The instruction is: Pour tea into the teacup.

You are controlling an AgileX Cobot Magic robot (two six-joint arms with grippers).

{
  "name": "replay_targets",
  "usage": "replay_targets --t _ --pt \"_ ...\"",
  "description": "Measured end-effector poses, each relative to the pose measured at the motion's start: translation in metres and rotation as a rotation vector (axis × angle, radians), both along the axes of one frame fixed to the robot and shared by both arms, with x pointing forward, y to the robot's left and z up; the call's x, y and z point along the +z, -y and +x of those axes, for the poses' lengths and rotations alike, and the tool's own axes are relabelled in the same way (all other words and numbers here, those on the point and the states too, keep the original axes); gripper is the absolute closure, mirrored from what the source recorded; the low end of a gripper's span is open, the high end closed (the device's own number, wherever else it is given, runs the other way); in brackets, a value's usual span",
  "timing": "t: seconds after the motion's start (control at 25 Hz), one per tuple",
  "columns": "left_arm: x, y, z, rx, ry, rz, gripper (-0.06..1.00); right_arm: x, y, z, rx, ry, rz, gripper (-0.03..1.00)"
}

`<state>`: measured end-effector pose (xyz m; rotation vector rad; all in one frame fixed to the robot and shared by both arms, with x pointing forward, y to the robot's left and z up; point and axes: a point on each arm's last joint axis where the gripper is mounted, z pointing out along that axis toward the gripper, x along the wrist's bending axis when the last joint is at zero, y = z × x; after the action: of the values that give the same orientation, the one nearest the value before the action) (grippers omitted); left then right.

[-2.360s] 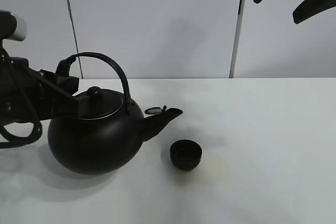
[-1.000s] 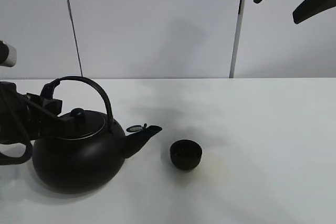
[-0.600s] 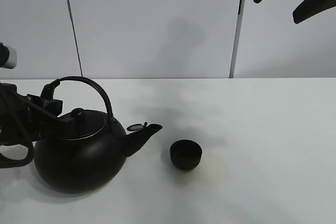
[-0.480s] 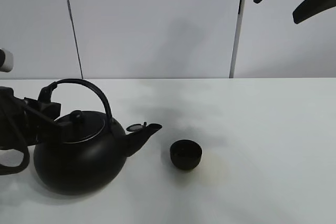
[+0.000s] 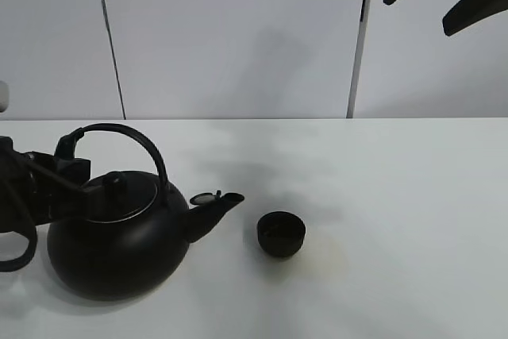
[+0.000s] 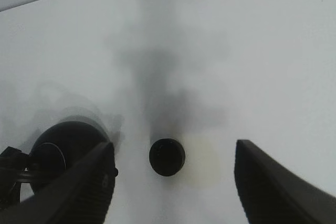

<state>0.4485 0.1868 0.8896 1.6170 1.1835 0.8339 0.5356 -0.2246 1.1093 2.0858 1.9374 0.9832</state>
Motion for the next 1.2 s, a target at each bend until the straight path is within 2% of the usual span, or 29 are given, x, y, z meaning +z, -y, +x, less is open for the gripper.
replay_targets --t 0.36,0.68,0.96,1.04,1.2 --pt "0.006 0.004 0.000 -0.040 0.041 -0.042 0.60 0.000 0.000 0.000 0.000 0.000 0.000 0.51" --pt "0.002 -0.007 -0.016 -0.040 0.005 -0.021 0.58 0.000 0.000 0.000 0.000 0.000 0.000 0.51" --pt "0.026 -0.016 -0.035 -0.079 0.078 -0.069 0.58 0.000 0.000 0.000 -0.001 0.003 0.001 0.51" --pt "0.034 -0.018 -0.040 -0.083 0.102 -0.117 0.58 0.000 0.000 0.000 -0.001 0.003 0.001 0.51" --pt "0.059 -0.019 -0.043 -0.071 0.173 -0.283 0.58 0.000 0.000 0.000 -0.001 0.003 0.001 0.51"
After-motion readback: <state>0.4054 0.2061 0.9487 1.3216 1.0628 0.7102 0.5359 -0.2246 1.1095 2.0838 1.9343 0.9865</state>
